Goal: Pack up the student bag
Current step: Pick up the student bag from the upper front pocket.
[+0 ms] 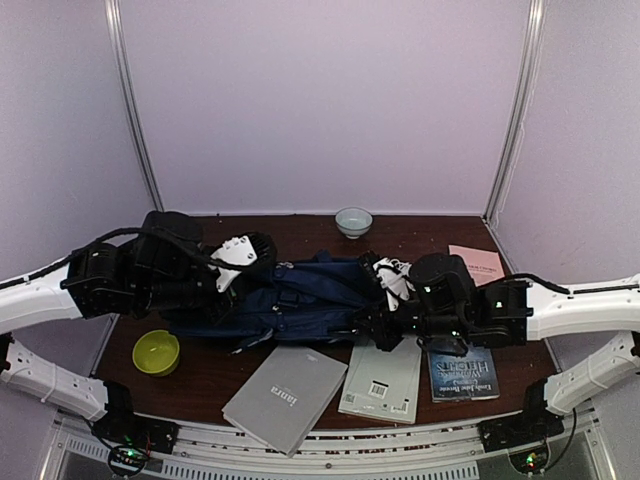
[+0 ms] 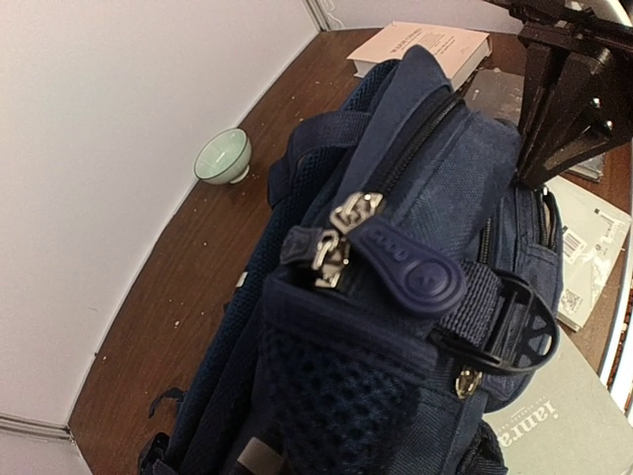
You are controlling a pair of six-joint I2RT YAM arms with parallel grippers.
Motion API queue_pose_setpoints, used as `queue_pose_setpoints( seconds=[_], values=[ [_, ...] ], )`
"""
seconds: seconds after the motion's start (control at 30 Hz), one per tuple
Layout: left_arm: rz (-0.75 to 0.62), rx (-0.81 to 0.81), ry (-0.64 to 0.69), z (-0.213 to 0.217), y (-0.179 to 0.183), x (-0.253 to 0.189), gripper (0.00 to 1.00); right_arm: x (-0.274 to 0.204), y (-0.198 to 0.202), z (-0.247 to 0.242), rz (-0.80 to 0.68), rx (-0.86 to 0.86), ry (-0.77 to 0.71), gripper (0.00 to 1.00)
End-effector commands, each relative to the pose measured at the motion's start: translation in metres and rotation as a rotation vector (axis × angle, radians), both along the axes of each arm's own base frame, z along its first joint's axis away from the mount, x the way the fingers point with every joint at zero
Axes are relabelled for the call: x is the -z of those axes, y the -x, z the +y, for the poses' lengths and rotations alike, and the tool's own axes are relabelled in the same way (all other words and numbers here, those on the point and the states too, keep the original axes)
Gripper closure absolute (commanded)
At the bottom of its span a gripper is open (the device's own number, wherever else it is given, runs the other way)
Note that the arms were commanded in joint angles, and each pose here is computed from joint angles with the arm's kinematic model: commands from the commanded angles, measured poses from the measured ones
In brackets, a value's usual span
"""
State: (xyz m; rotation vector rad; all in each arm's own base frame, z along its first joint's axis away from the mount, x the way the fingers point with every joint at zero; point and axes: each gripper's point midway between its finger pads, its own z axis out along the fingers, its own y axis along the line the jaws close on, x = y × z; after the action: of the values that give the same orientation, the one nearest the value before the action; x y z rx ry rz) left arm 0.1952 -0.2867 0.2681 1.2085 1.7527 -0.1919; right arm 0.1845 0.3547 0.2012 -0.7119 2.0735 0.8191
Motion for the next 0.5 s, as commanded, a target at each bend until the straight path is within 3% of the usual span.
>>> queue_pose_setpoints(
  seconds=[0.0, 0.2, 0.47],
  values=[
    [-0.058, -0.001, 0.108, -0.008, -0.006, -0.035, 1.00, -0.007, -0.007, -0.011, -0.016, 0.064, -0.013, 0.92],
    [-0.071, -0.035, 0.111, -0.004, -0.010, -0.038, 1.00, -0.006, -0.005, -0.023, 0.018, 0.100, -0.052, 1.00],
    [-0.086, -0.037, 0.203, -0.003, -0.007, -0.057, 1.00, -0.025, -0.014, -0.032, 0.049, 0.136, -0.206, 1.00]
  ],
)
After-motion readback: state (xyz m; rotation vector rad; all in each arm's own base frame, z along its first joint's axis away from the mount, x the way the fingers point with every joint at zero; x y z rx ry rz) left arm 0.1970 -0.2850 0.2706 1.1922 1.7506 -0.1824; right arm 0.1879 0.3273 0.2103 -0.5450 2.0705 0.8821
